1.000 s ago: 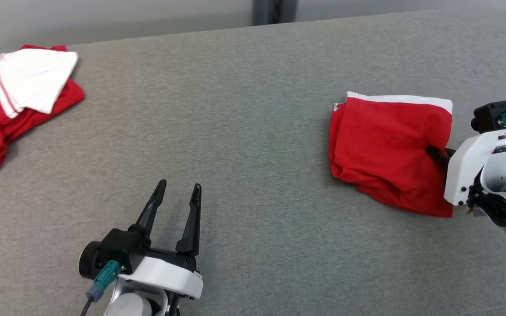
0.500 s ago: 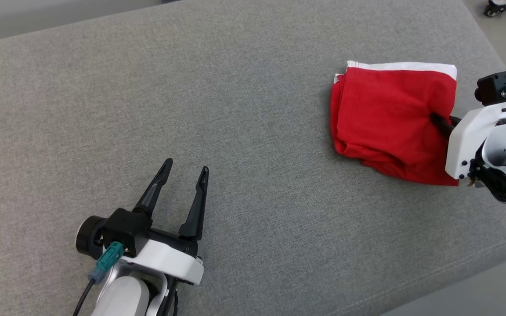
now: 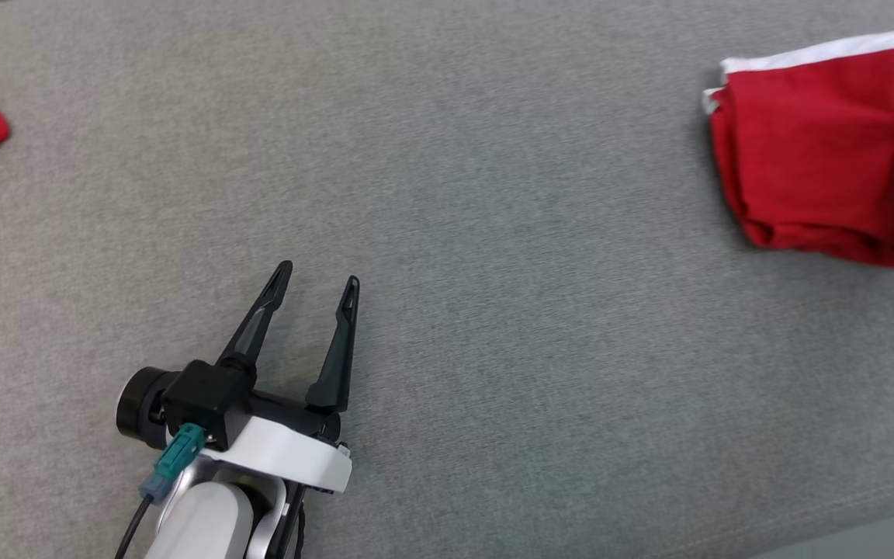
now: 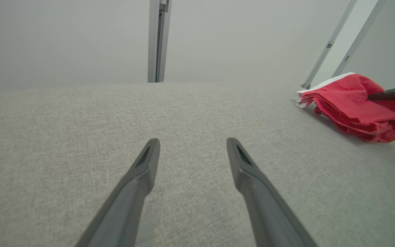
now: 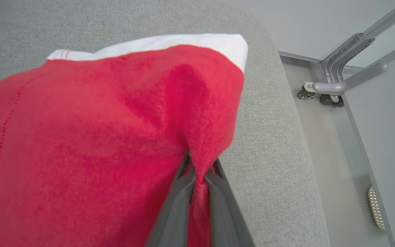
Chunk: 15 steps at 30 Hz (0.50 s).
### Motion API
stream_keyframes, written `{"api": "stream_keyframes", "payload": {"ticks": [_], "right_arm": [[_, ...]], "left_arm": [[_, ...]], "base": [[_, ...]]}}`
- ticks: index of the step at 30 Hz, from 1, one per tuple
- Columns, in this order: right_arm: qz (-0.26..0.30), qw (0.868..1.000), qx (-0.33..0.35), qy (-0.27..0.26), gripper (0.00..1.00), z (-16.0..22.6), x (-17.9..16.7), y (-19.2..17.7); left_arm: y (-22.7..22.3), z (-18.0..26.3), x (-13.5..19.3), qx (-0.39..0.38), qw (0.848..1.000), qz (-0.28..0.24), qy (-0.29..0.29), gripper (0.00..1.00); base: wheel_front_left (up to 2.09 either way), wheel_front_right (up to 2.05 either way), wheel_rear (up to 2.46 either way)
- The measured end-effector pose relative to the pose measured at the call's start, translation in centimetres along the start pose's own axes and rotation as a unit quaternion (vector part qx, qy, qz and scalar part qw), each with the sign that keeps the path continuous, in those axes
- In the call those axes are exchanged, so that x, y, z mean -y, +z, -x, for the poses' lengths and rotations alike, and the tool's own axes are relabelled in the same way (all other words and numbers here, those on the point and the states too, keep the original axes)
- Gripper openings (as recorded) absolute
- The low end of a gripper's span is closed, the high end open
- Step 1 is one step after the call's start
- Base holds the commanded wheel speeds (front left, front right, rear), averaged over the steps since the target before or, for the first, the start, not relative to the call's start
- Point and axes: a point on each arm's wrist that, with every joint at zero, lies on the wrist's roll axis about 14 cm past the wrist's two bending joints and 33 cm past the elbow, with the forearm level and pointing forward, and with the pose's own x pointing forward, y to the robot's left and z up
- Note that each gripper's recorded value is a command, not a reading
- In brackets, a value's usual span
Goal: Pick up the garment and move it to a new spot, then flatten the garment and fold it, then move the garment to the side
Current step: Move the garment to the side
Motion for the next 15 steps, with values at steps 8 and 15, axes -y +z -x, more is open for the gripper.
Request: {"api": "stream_keyframes", "payload": {"ticks": [8,15], "right_arm": [[0.034,0.999,-0.01,-0.027,0.0,-2.2,1.7,1.4],[0.053,0.997,-0.017,-0.059,0.0,-3.2,3.5,2.0]], "left_arm": [[-0.6,0.6,-1.8,-0.003,1.0,0.006,0.028,1.0],[-1.0,0.7,-2.8,-0.004,0.999,0.008,0.043,1.0]], "base": [[0.0,0.0,0.0],[0.0,0.0,0.0]]}}
